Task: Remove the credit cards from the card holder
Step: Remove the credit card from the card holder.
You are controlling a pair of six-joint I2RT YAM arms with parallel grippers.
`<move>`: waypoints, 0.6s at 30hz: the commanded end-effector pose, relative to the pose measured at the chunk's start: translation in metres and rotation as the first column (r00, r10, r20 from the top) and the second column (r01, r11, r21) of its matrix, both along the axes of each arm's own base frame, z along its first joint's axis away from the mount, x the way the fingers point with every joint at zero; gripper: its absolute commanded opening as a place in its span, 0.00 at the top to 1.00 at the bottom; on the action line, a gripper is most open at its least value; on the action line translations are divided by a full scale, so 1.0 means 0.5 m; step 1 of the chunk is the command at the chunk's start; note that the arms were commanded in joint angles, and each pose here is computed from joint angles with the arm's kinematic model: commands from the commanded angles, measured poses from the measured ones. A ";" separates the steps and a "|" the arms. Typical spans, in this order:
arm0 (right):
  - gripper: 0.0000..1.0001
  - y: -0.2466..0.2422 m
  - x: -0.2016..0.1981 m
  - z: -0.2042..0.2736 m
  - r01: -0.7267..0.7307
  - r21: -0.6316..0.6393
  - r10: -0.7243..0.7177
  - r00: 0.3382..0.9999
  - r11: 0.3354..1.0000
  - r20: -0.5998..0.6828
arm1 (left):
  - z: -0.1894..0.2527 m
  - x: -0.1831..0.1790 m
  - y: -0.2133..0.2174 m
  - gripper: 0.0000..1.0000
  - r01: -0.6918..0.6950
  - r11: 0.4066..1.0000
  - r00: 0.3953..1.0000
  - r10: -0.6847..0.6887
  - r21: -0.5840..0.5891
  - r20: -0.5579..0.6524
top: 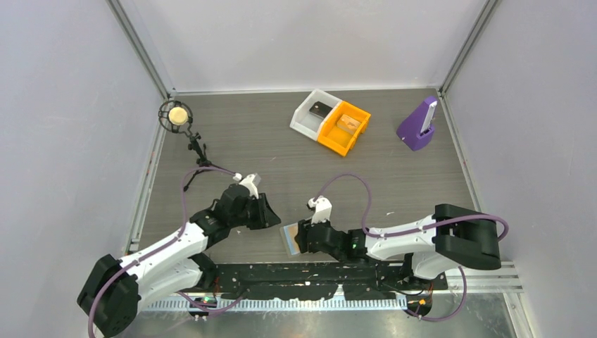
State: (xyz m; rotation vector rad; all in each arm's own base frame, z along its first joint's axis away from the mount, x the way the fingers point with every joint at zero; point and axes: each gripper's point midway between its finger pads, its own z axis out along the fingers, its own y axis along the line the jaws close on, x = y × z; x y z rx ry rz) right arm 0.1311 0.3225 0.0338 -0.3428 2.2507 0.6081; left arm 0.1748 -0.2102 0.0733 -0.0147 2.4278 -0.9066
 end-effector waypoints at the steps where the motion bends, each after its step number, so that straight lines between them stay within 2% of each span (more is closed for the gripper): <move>1: 0.41 0.031 0.006 0.061 -0.003 0.211 0.001 1.000 0.977 0.009 | 0.010 -0.003 -0.033 0.74 0.074 0.994 0.997 -0.072 -0.078 0.022; 7: 0.40 0.020 0.011 0.068 0.009 0.253 -0.010 1.000 0.967 0.004 | -0.001 -0.003 -0.048 0.76 0.079 0.991 0.997 -0.080 -0.111 -0.003; 10: 0.31 0.009 0.013 0.051 0.010 0.160 -0.010 1.000 0.987 0.003 | -0.007 0.003 -0.037 0.76 0.049 0.996 0.999 -0.049 -0.079 -0.003; 18: 0.24 0.012 0.011 0.014 0.009 -0.035 -0.008 1.000 0.999 0.013 | 0.000 0.010 0.003 0.74 -0.012 1.000 0.999 0.012 -0.001 0.037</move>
